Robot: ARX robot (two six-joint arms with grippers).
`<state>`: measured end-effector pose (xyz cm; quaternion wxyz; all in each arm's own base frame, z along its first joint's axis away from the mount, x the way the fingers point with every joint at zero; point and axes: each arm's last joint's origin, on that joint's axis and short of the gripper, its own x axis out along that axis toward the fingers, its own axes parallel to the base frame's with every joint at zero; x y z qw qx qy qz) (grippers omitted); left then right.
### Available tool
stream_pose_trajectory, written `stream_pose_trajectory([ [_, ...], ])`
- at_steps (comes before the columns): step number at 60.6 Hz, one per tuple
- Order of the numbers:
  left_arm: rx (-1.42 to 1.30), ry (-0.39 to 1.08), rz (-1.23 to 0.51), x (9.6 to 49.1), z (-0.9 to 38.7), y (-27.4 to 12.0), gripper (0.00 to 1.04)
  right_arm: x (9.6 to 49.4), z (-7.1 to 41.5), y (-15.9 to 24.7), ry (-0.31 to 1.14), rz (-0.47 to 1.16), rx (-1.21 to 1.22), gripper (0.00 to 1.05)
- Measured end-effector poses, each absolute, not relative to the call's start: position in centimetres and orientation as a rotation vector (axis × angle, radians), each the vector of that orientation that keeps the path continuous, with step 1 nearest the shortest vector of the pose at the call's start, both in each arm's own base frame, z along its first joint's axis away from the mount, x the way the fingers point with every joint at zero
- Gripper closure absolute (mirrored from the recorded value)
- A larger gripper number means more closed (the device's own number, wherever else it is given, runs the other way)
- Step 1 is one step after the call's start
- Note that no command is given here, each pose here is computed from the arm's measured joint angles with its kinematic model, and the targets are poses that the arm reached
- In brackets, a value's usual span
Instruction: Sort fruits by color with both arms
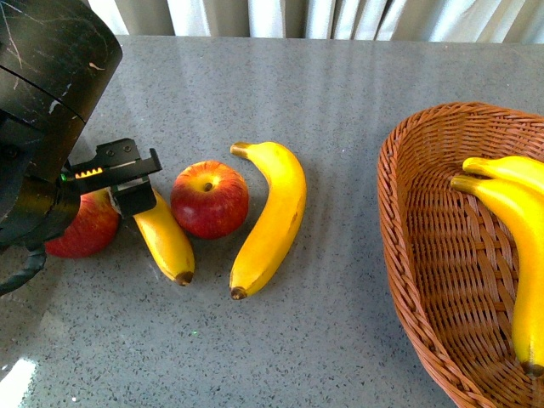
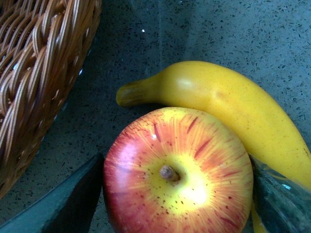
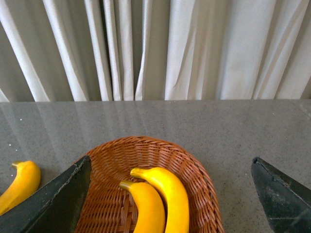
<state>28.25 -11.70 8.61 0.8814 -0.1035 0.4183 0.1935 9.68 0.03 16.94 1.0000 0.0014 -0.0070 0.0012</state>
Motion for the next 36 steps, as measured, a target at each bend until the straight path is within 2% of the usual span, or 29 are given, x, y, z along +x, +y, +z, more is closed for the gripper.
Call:
stream_pose_trajectory([
  [3,-0.213,0.872,0.400,28.2,8.6,-11.8,0.30,9.7,16.9,0.0,-0.014,0.002,0.003,0.09],
  [8,-0.209,0.876,0.398,28.2,8.6,-11.9,0.33,9.7,16.9,0.0,-0.014,0.002,0.003,0.09],
  [22,-0.168,0.893,0.361,27.4,9.8,-12.9,0.34,9.7,16.9,0.0,-0.014,0.003,0.003,0.09],
  [36,-0.171,0.704,0.293,26.1,16.9,-13.6,0.34,9.7,16.9,0.0,-0.014,0.003,0.003,0.09],
])
